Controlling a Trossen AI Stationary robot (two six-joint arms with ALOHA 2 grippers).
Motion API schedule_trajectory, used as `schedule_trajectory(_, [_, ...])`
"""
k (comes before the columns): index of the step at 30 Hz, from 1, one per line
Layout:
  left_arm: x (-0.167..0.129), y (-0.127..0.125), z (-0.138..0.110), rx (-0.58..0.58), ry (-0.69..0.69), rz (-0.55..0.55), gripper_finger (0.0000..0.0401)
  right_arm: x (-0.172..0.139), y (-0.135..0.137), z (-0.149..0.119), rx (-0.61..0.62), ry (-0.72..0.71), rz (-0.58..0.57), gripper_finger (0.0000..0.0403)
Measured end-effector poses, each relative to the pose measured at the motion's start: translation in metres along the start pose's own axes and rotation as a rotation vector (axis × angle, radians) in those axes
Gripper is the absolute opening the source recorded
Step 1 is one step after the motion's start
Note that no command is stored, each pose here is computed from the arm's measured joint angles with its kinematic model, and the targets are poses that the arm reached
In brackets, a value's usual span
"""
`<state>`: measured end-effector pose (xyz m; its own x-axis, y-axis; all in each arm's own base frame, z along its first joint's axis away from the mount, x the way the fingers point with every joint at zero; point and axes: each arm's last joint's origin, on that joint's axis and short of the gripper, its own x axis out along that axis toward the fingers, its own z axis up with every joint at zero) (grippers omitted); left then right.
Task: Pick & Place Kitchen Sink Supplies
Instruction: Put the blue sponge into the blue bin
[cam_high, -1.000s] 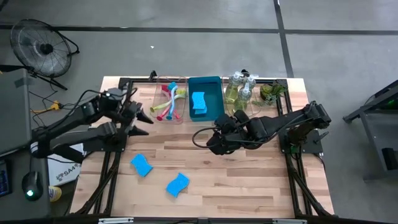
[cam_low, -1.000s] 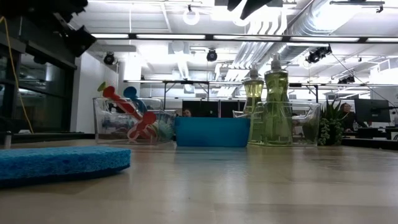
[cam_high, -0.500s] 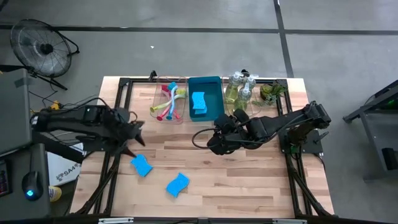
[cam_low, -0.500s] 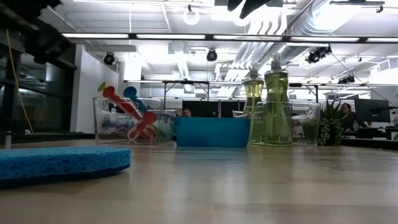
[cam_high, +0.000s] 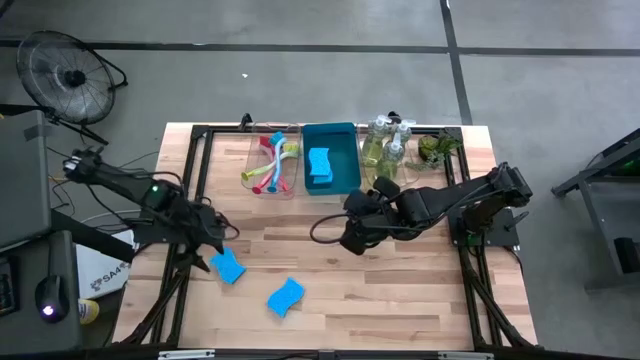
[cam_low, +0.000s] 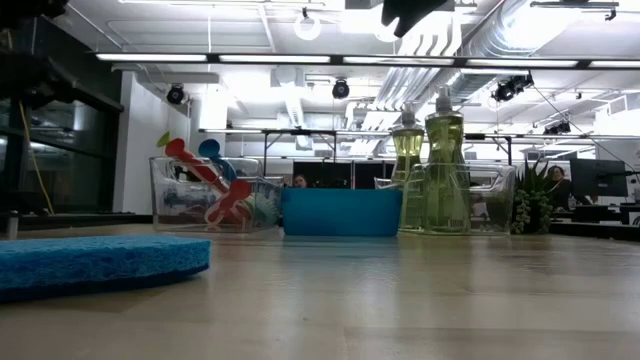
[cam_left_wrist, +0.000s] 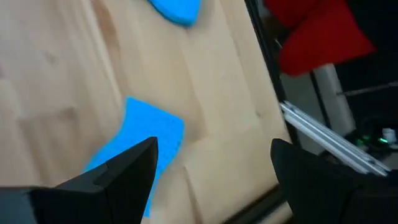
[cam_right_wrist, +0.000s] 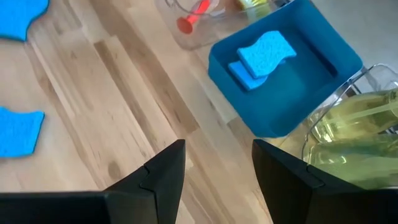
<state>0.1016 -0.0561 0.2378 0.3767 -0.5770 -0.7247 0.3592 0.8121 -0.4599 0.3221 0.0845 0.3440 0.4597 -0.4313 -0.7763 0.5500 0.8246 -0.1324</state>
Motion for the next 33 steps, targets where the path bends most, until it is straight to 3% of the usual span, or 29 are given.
schedule_trajectory(6, [0.019, -0.009, 0.005, -0.081, 0.102, -0.074, 0.0308, -0.004, 0.004, -0.006, -0.083, 0.009, 0.001, 0.0181])
schedule_trajectory(13, [0.034, -0.017, 0.010, -0.127, 0.133, -0.073, 0.0308, -0.007, 0.006, -0.009, -0.135, 0.007, -0.004, 0.0181])
schedule_trajectory(24, [0.052, -0.026, 0.015, -0.095, 0.159, -0.099, 0.0308, -0.007, 0.004, -0.011, -0.151, 0.029, -0.015, 0.0181])
schedule_trajectory(33, [0.065, -0.023, 0.014, 0.158, 0.207, -0.073, 0.0308, -0.007, 0.004, -0.011, -0.143, 0.028, -0.013, 0.0181])
